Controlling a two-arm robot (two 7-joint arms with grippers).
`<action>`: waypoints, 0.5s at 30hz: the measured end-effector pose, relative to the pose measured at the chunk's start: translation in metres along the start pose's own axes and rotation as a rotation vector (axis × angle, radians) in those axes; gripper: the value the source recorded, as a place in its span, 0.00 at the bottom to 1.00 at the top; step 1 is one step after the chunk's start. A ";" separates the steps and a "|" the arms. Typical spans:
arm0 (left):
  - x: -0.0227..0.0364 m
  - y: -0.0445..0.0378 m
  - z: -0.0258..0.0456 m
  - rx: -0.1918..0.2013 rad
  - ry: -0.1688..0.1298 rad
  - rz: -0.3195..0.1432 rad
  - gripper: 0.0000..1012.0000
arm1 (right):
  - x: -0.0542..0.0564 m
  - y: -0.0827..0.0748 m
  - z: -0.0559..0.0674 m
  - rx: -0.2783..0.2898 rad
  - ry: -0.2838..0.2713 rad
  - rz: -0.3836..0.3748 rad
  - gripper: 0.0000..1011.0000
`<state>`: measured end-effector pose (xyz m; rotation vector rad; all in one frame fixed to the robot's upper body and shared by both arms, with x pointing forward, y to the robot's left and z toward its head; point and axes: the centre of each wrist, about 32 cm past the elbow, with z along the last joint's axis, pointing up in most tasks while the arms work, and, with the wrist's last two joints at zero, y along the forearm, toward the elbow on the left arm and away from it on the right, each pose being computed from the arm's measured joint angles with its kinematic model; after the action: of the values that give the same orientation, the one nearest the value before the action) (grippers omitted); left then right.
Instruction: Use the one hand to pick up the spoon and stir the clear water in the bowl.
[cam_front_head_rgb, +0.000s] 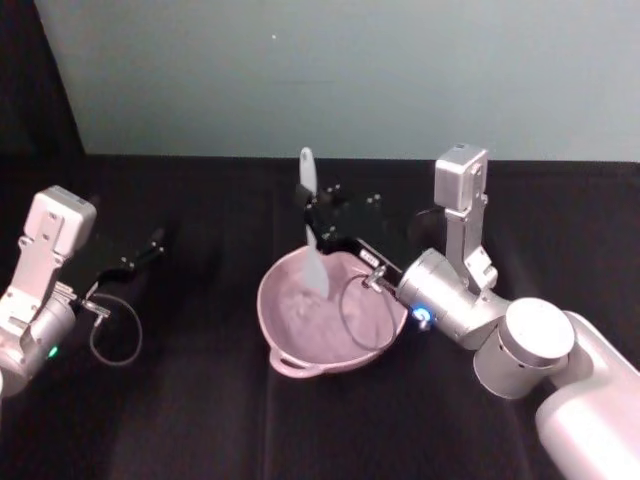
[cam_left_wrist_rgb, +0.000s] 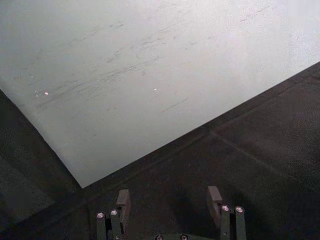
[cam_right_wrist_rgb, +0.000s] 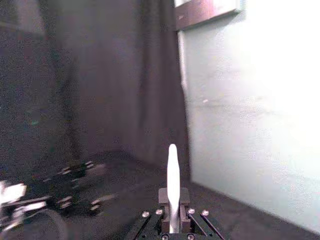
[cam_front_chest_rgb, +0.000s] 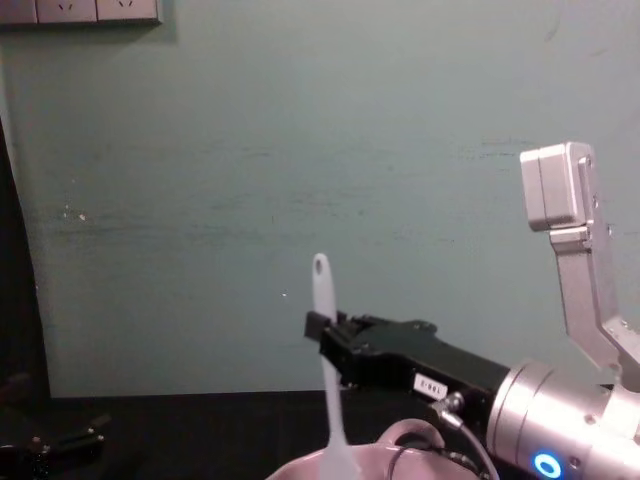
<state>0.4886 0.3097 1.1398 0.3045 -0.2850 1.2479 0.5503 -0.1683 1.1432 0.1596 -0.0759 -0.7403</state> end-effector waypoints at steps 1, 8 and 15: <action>0.0000 0.0000 0.0000 0.000 0.000 0.000 1.00 | 0.002 0.001 -0.001 0.004 -0.007 -0.010 0.12; 0.0000 0.0000 0.0000 0.000 0.000 0.000 1.00 | 0.019 -0.005 0.001 0.008 -0.075 -0.069 0.12; 0.0000 0.0000 0.0000 0.000 0.000 0.000 1.00 | 0.026 -0.029 0.011 -0.036 -0.084 -0.050 0.12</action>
<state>0.4886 0.3097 1.1398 0.3045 -0.2851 1.2479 0.5488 -0.2077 1.1493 0.0968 -0.1386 -0.7982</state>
